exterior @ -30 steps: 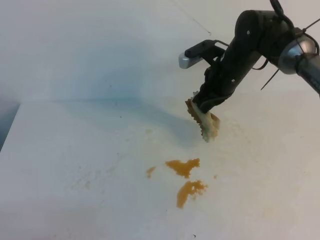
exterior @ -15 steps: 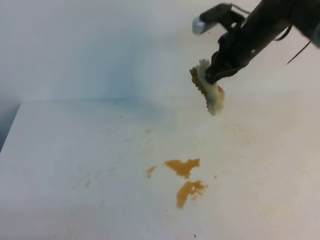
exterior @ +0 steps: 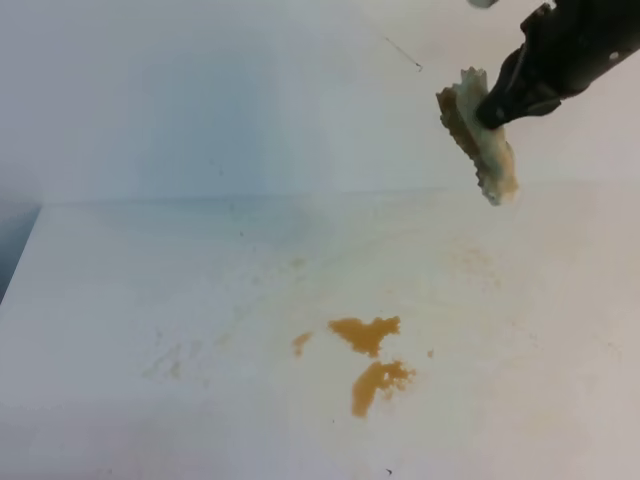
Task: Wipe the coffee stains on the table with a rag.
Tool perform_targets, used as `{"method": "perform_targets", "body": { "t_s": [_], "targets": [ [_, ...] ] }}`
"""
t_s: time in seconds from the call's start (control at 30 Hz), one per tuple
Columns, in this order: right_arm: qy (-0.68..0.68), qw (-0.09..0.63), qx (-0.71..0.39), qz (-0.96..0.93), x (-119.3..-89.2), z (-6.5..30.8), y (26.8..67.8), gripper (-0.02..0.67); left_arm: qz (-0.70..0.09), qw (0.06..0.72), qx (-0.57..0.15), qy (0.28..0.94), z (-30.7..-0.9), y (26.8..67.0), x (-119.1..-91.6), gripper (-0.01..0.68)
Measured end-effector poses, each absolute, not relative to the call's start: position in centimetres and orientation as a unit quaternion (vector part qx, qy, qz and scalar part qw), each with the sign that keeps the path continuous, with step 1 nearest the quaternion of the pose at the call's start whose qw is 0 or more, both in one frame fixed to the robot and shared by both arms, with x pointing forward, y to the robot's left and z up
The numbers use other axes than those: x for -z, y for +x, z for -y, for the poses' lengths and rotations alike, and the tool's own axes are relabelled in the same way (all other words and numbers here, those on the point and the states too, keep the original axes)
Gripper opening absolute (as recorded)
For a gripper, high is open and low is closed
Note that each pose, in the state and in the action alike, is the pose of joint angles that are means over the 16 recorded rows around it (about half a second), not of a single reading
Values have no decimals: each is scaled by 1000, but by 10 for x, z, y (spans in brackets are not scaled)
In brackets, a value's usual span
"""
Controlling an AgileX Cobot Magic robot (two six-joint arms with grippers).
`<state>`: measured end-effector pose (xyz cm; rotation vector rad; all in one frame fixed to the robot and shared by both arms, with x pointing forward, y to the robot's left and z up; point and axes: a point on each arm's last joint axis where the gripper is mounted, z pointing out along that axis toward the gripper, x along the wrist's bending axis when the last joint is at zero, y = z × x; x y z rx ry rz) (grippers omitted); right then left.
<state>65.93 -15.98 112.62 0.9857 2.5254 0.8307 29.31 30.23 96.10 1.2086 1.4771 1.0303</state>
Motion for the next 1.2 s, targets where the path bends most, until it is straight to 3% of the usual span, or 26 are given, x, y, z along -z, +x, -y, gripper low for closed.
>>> {"method": "perform_targets", "body": {
  "t_s": [0.23,0.47,0.8,0.97,1.2],
  "targets": [
    [315,215,-193,-904,-1086,132,638,22,-602,467,-420,493,-302,293,-961,-1],
    [269,268,-94,-920,-1020,91,633,22,-602,467,-420,493,-302,293,-961,-1],
    [237,282,-37,-929,-935,43,630,22,-602,467,-420,493,-302,293,-961,-1],
    [235,263,-54,-934,-915,23,621,22,-602,467,-420,493,-302,293,-961,-1],
    [244,213,-110,-940,-910,-3,603,22,-602,467,-420,493,-302,293,-960,-2]
  ]
}}
